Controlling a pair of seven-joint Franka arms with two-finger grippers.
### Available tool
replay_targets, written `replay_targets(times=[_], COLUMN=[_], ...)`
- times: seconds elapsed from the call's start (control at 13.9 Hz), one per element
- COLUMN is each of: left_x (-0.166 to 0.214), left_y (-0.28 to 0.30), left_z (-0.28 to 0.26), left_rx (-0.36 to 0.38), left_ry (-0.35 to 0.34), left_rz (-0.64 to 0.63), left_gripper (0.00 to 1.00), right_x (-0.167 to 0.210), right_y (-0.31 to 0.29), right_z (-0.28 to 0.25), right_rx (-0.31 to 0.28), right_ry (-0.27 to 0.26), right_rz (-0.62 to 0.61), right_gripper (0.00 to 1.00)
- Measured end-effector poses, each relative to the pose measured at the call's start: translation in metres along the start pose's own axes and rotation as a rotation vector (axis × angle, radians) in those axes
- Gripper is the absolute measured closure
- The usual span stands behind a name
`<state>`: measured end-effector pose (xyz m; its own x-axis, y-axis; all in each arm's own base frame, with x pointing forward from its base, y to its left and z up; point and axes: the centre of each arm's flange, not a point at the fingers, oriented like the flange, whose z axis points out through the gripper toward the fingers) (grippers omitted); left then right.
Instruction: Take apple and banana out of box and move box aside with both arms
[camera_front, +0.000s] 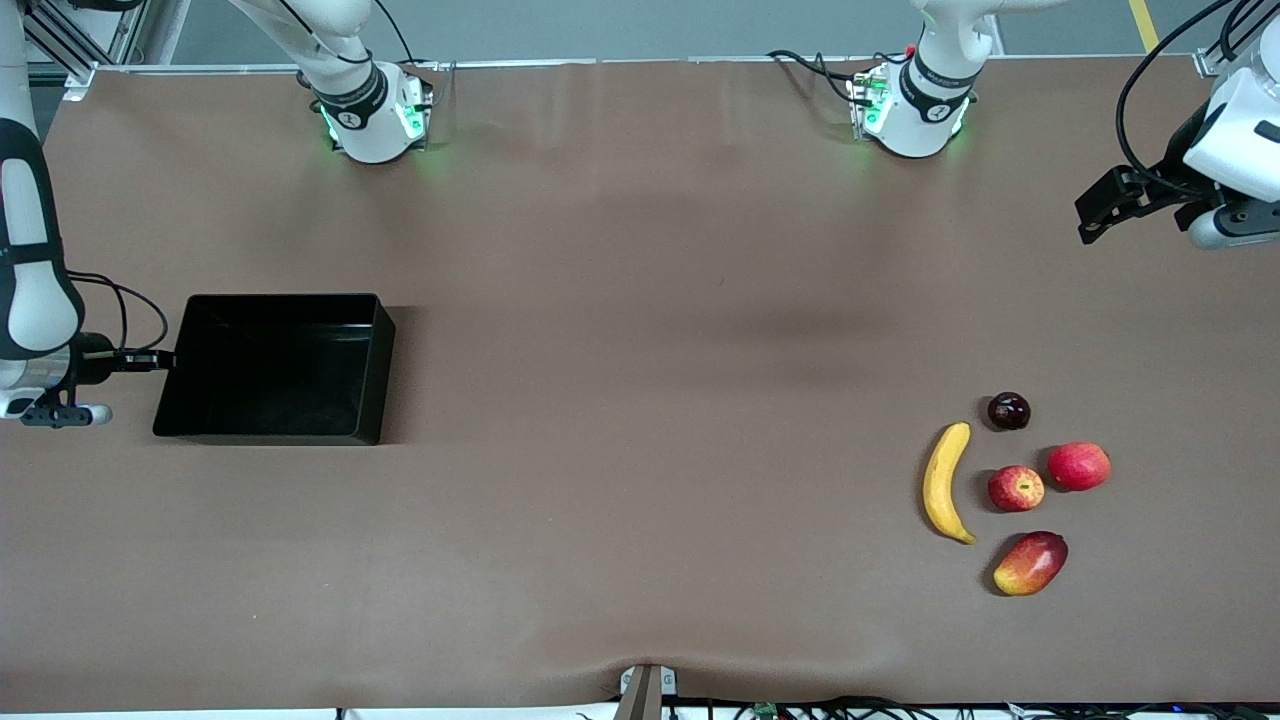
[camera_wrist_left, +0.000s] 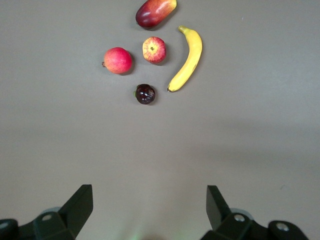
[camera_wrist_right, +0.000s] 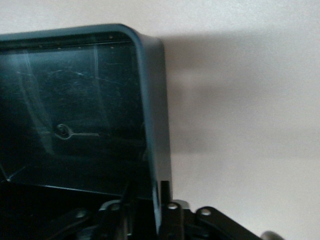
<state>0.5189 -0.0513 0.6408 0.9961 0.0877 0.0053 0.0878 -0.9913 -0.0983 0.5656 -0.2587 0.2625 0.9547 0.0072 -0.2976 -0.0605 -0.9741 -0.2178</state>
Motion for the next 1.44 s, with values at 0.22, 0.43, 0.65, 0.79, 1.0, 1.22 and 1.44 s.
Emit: replay_targets(times=[0.22,0.43,0.65,0.79,1.0,1.22,1.44], left_x=[0.000,-0.001,-0.003,-0.003,-0.004,-0.005,-0.007], left_y=[0.002,0.006,0.012,0.012,0.012,0.002,-0.004], left_z=[0.002,0.005,0.008,0.007,0.005,0.002,-0.003], left_rx=[0.001,0.002,0.004,0.004,-0.017,-0.039,-0.060], left_ry=[-0.003,-0.011,-0.016,-0.016,-0.016,-0.012,-0.006], left_rz=[0.004,0.012,0.023,0.023,0.025,0.049,0.044], left_gripper=[0.00,0.00,0.00,0.00,0.00,0.00,0.00], right_x=[0.009,0.024,0.033,0.033,0.013,-0.040,-0.104], right_y=[-0.015,-0.075,-0.157,-0.203,-0.249,-0.286,-0.303], right_z=[-0.057,-0.131,-0.194,-0.214,-0.231,-0.275,-0.304], right_rx=[-0.015,-0.038,-0.093,-0.117,-0.115,-0.125,-0.159], right_ry=[0.048,0.108,0.171,0.186,0.156,0.149,0.168], right_rz=[-0.037,-0.157,-0.256,-0.255,-0.180,-0.146,-0.091], right_gripper=[0.38,0.06,0.00,0.00,0.00,0.00,0.00])
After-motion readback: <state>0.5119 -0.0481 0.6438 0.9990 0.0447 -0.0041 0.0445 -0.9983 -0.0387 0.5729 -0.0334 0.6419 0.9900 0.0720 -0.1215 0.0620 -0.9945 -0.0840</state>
